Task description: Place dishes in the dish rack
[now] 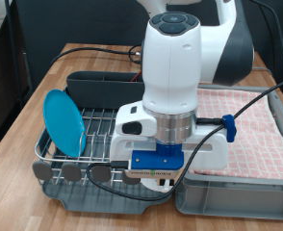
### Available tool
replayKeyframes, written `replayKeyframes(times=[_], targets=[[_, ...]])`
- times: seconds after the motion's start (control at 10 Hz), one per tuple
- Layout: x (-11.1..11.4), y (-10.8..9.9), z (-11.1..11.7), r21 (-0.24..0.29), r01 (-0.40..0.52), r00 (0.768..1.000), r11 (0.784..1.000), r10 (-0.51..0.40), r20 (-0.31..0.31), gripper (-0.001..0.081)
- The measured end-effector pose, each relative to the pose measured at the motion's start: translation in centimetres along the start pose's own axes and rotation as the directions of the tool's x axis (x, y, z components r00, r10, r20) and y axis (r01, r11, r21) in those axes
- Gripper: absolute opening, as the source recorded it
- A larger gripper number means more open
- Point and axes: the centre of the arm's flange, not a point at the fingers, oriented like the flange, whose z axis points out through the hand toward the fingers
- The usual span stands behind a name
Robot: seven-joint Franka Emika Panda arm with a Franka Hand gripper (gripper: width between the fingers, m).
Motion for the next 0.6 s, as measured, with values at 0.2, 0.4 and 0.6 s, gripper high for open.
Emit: replayKeyframes(times=[0.2, 0.4, 0.6], targets=[[0.25, 0.15, 0.34, 0.006, -0.004, 1.000, 1.000, 0.003, 0.009, 0.0069], [0.33, 0.29, 0.67, 0.006, -0.008, 1.000, 1.000, 0.007, 0.014, 0.0069], [0.34, 0.39, 0.98, 0.003, -0.009, 1.000, 1.000, 0.009, 0.017, 0.0234]])
